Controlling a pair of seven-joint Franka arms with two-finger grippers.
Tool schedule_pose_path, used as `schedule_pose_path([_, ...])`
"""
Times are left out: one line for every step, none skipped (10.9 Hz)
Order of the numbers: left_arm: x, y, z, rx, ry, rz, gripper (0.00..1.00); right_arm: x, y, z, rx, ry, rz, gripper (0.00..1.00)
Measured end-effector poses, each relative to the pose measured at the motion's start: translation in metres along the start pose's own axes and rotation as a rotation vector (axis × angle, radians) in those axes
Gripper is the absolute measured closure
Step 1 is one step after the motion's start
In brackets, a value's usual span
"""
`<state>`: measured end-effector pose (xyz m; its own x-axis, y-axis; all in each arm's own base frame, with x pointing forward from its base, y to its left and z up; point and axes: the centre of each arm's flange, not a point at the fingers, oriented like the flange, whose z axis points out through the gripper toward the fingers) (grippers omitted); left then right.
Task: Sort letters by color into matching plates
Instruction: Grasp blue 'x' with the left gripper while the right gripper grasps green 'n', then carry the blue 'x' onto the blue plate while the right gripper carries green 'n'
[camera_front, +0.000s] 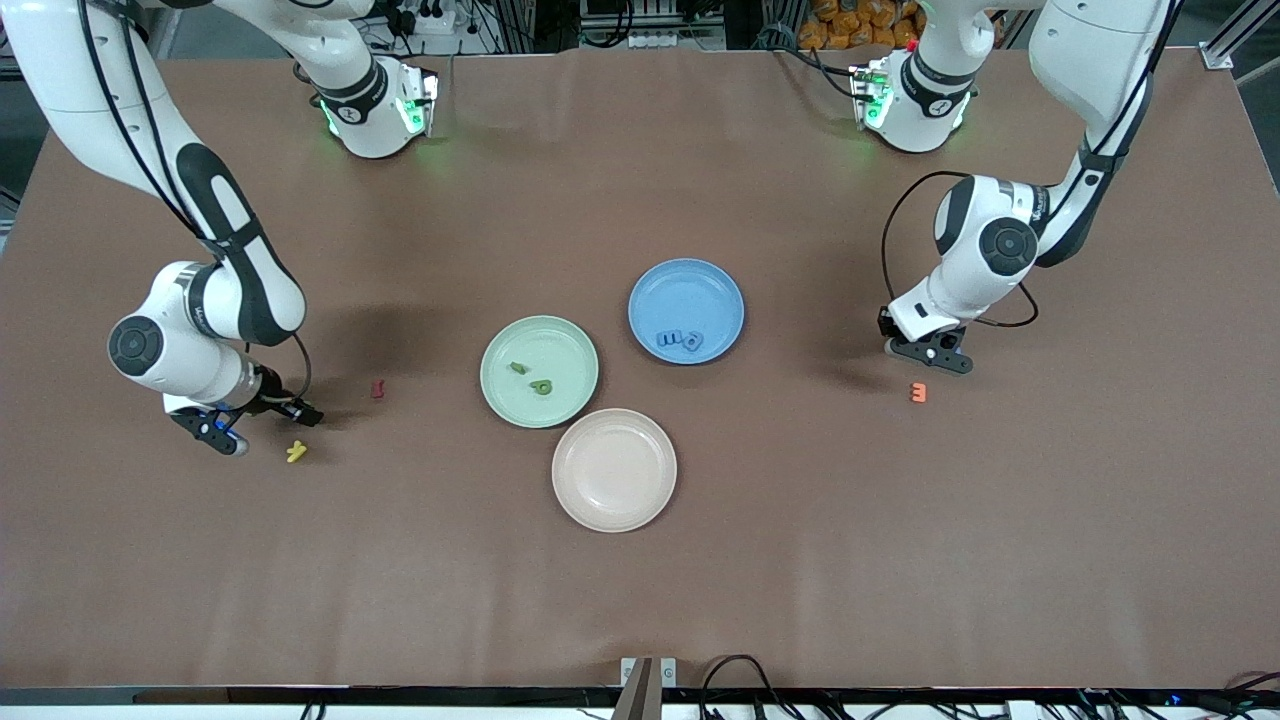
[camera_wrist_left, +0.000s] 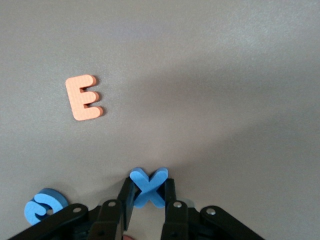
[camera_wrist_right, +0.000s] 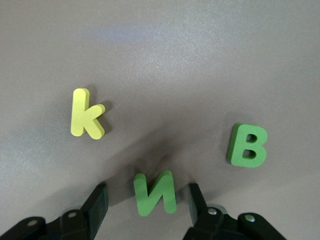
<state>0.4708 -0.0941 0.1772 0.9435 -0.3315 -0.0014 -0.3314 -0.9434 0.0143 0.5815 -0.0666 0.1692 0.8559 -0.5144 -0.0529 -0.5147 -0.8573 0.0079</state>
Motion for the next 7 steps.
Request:
schedule_pose_path([0.002, 0.001, -0.001, 0.001, 0.005, 0.002, 0.72, 0.000, 0.000, 0.000, 0.000, 0.000, 0.000, 0.27])
schedule_pose_path([0.005, 0.003, -0.003, 0.002, 0.011, 0.008, 0.72, 0.000, 0.000, 0.000, 0.000, 0.000, 0.000, 0.27])
schedule_pose_path([0.008, 0.006, -0.005, 0.002, 0.016, 0.015, 0.72, 0.000, 0.000, 0.000, 0.001, 0.001, -0.001, 0.28])
schedule_pose_path([0.011, 0.009, -0.007, 0.003, 0.018, 0.021, 0.72, -0.001, 0.000, 0.000, 0.001, 0.001, -0.001, 0.28])
schedule_pose_path([0.013, 0.011, -0.009, 0.004, 0.020, 0.026, 0.72, -0.001, 0.000, -0.001, 0.002, 0.003, -0.002, 0.35])
schedule_pose_path([0.016, 0.013, -0.010, 0.000, 0.020, 0.022, 0.72, -0.001, 0.000, -0.001, 0.002, 0.002, -0.003, 0.36])
schedule_pose_path([0.019, 0.015, -0.012, -0.007, 0.022, 0.011, 0.72, -0.001, 0.000, -0.002, 0.003, 0.004, -0.006, 0.42])
